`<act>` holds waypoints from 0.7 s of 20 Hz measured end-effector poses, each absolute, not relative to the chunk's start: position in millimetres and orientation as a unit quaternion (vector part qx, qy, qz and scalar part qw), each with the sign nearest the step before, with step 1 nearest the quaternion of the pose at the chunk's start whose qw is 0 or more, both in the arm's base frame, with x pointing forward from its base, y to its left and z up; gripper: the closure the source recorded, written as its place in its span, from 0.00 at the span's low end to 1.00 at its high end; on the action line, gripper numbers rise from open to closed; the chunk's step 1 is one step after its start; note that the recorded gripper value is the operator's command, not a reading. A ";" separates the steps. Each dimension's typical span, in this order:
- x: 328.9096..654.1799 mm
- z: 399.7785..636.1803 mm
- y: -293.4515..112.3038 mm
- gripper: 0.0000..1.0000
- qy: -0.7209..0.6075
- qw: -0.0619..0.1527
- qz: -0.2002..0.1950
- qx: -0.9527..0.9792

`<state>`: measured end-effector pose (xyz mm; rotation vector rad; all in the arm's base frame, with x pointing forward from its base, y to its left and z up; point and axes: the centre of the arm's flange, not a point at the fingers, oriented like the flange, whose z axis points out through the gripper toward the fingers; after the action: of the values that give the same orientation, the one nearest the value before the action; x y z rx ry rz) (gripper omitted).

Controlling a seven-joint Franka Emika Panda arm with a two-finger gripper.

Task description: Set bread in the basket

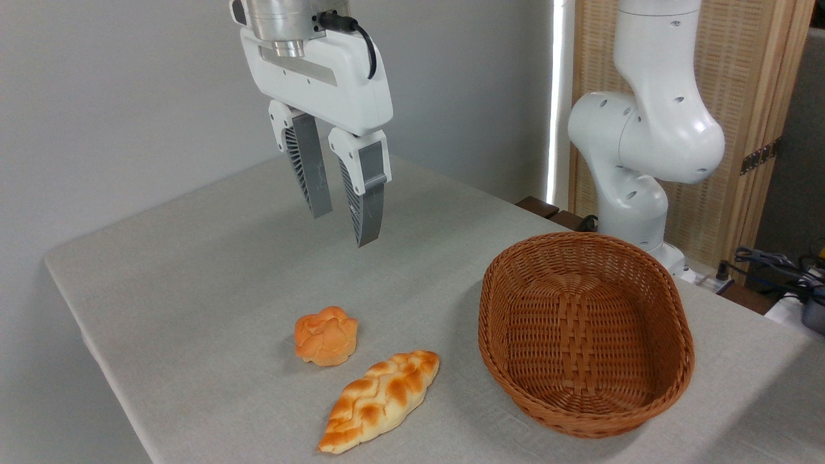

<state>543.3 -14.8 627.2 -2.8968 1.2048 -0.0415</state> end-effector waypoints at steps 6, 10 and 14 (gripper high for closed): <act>543.3 627.2 -13.9 0.00 0.383 0.002 -0.013 -0.924; 543.3 627.2 -13.9 0.00 0.383 0.002 -0.013 -0.924; 543.4 626.3 -14.6 0.00 0.384 0.002 -0.012 -0.923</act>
<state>543.4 -14.6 626.3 -2.8979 1.2046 -0.0382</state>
